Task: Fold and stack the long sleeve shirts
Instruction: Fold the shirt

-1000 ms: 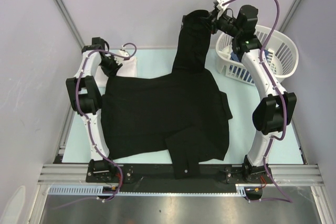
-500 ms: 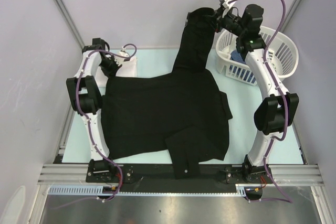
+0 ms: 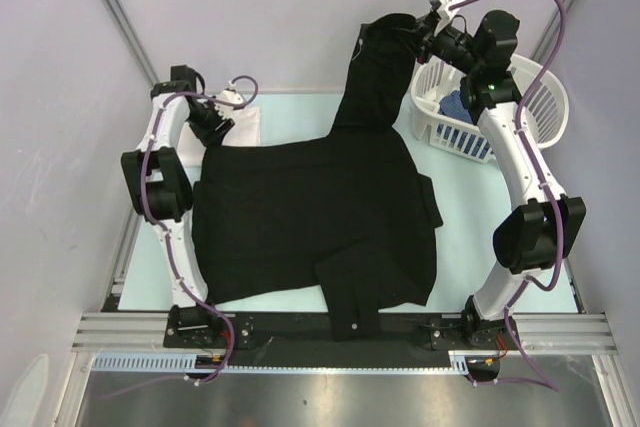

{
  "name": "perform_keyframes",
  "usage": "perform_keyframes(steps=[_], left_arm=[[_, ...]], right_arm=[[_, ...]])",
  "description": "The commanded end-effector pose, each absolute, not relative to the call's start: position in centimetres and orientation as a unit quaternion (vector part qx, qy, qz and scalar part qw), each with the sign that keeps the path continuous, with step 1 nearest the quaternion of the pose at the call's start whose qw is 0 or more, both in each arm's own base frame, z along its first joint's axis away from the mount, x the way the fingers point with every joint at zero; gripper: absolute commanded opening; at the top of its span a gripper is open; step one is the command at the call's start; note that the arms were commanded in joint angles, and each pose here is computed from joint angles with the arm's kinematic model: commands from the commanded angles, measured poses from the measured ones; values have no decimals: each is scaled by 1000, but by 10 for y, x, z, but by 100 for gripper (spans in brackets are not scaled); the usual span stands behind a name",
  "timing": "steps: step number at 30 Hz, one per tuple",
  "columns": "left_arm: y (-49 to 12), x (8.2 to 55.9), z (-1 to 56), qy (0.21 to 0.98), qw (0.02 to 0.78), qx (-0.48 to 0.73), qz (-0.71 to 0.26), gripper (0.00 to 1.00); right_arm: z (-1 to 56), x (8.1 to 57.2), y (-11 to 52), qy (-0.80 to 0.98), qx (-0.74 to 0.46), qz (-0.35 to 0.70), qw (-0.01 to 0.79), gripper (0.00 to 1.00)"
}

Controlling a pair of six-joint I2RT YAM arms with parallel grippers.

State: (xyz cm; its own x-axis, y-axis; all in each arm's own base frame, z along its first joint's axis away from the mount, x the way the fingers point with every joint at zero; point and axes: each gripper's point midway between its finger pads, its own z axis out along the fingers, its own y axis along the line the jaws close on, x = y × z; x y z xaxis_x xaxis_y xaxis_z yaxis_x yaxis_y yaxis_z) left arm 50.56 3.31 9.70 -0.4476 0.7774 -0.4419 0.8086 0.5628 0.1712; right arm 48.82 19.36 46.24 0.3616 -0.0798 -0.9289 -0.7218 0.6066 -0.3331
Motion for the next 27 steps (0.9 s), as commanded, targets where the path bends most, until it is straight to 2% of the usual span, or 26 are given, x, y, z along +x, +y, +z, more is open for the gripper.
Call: perform_keyframes(steps=[1, 6, 10, 14, 16, 17, 19, 25, 27], left_arm=[[36, 516, 91, 844, 238, 480, -26, 67], [43, 523, 70, 844, 222, 489, -19, 67], [44, 518, 59, 843, 204, 498, -25, 62], [37, 515, 64, 840, 210, 499, -42, 42], [35, 515, 75, 838, 220, 497, -44, 38], [33, 515, 78, 836, 224, 498, -45, 32], [33, 513, 87, 835, 229, 498, -41, 26], [33, 504, 99, 835, 232, 497, -40, 0], [31, 501, 104, 834, 235, 497, -43, 0]], right_arm=[[491, 469, 193, 489, -387, 221, 750, 0], [498, 467, 193, 483, -388, 220, 754, 0], [500, 468, 191, 483, -386, 216, 755, 0], [502, 469, 190, 483, -387, 215, 756, 0], [503, 468, 189, 482, -387, 214, 756, 0], [505, 467, 188, 481, -387, 213, 757, 0], [505, 466, 186, 483, -386, 213, 757, 0], [510, 457, 181, 479, -387, 215, 758, 0], [507, 455, 179, 482, -387, 216, 756, 0]])
